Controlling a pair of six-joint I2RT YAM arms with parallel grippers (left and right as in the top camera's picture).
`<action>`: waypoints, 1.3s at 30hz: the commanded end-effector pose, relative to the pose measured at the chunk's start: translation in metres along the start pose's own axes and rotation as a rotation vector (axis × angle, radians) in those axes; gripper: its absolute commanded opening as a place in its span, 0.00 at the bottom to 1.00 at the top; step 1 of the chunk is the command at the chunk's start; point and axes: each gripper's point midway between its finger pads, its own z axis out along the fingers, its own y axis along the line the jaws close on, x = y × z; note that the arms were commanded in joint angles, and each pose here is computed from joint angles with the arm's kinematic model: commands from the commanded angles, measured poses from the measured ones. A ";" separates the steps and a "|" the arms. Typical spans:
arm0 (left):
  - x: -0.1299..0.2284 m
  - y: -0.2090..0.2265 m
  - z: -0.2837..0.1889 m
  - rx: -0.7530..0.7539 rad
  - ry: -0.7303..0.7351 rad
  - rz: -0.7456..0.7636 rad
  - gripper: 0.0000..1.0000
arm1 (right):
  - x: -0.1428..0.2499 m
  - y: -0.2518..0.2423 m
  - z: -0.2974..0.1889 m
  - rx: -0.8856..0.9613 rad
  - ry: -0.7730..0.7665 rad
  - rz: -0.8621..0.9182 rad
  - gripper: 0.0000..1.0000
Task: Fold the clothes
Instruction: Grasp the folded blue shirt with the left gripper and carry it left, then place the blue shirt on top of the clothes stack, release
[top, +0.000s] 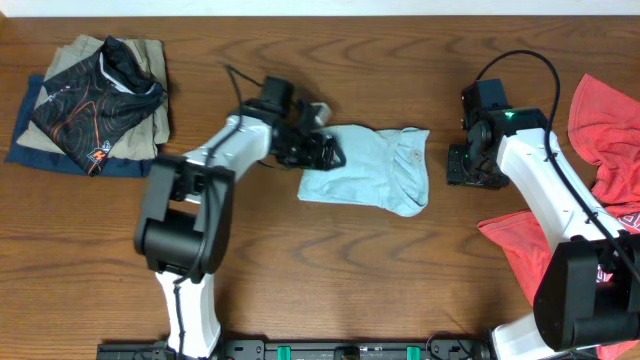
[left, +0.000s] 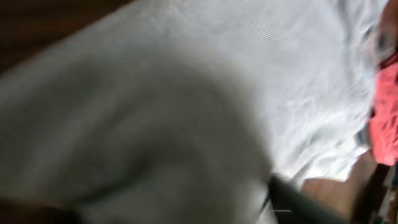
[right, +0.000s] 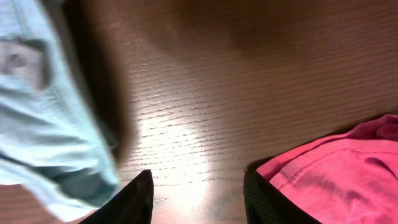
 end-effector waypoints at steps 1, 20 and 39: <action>0.000 0.013 0.008 -0.088 0.008 0.023 0.06 | -0.002 -0.004 -0.003 0.010 -0.007 -0.013 0.45; -0.074 0.169 -0.327 -1.056 -0.699 -0.242 0.06 | 0.001 -0.010 -0.003 0.023 0.009 -0.019 0.44; 0.083 0.327 -0.450 -0.964 -0.896 -0.844 0.98 | 0.000 -0.010 -0.003 0.022 0.006 -0.026 0.45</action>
